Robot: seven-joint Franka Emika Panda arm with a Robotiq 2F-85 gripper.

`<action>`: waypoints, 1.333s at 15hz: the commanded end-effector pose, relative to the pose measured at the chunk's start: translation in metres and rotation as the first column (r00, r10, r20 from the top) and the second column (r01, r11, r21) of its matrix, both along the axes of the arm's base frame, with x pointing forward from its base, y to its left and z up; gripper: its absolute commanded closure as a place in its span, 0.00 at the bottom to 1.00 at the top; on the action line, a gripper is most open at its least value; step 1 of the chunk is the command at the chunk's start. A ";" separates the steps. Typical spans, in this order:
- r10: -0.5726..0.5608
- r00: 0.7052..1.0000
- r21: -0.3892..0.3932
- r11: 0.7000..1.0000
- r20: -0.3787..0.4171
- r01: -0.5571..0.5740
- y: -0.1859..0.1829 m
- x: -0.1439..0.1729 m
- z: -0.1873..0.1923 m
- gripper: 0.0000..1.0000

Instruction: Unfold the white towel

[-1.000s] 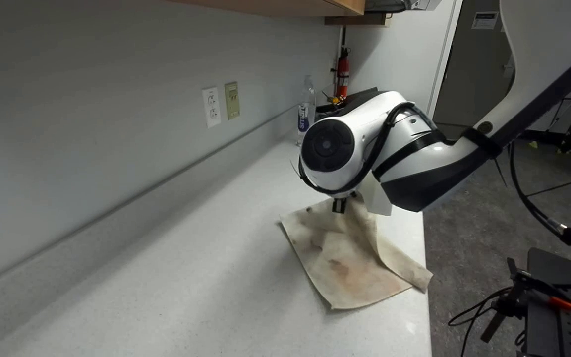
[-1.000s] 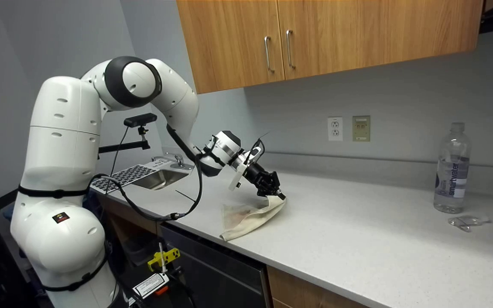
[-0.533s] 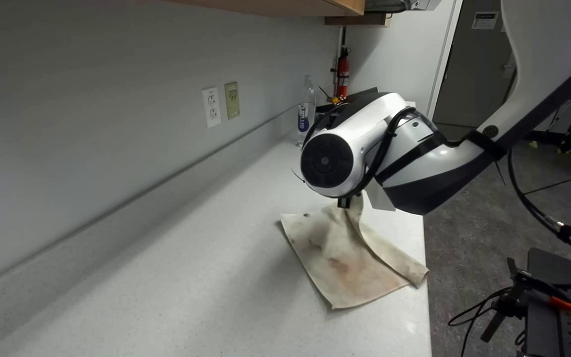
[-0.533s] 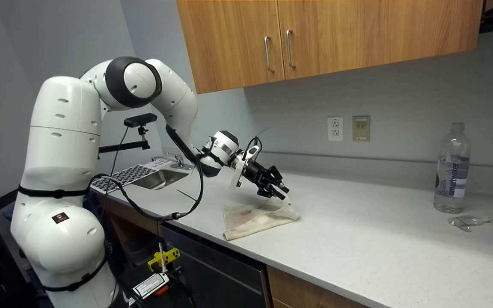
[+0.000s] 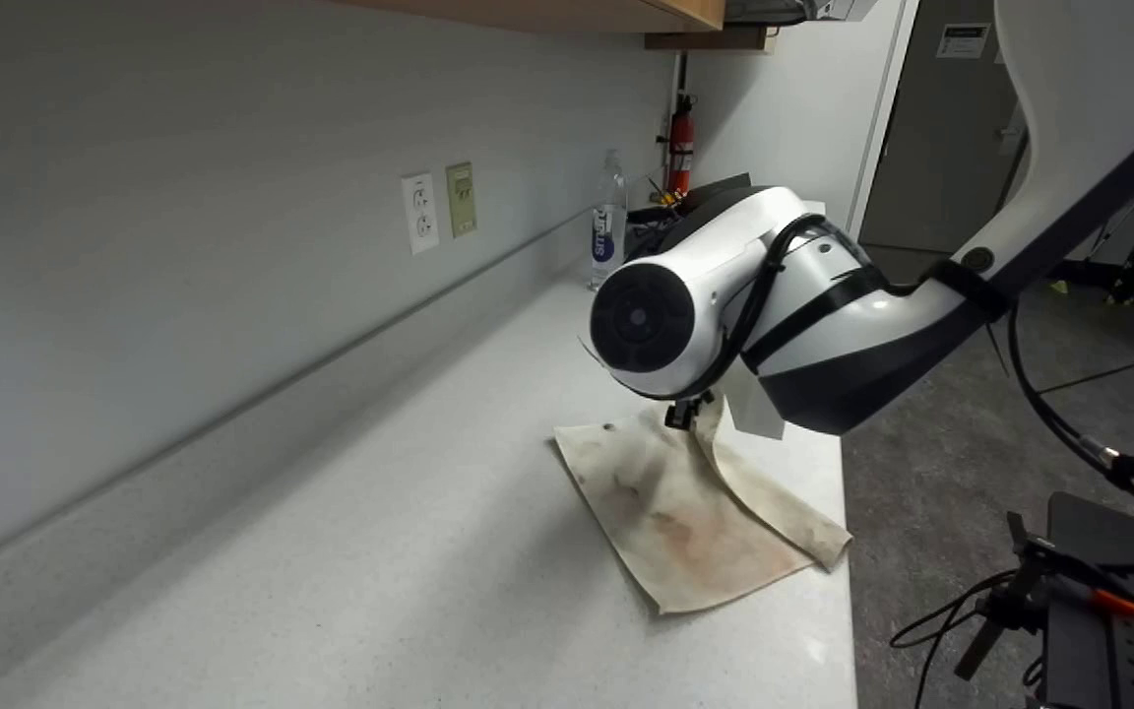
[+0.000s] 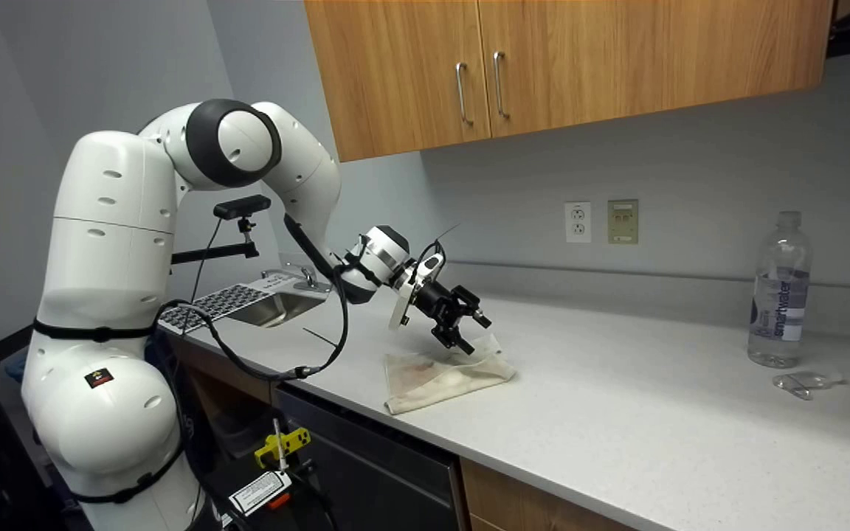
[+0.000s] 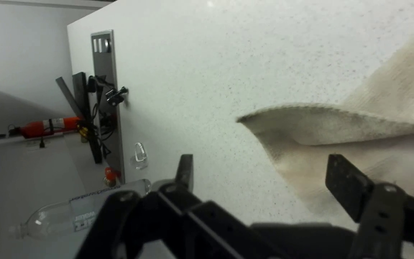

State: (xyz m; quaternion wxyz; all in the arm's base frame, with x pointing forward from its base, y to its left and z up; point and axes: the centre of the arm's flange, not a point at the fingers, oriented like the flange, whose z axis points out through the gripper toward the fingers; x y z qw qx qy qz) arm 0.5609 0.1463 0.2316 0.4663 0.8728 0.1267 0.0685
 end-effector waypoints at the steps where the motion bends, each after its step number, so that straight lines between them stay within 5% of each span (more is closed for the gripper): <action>1: -0.126 0.992 0.152 0.981 0.005 0.124 -0.009 -0.003 0.005 0.25; 3: -0.175 0.984 0.237 0.958 0.023 0.165 -0.005 -0.001 0.011 0.27; 8: -0.290 0.952 0.388 0.891 0.093 0.234 0.001 0.008 0.025 0.66; 12: -0.430 0.902 0.466 0.807 0.042 0.363 0.009 -0.006 0.036 0.97; 13: -0.452 0.892 0.478 0.788 0.023 0.388 0.011 -0.008 0.038 0.53; 15: -0.492 0.871 0.505 0.753 0.005 0.422 0.012 -0.013 0.045 0.56; 20: -0.579 0.814 0.537 0.678 -0.030 0.502 0.008 -0.032 0.041 0.20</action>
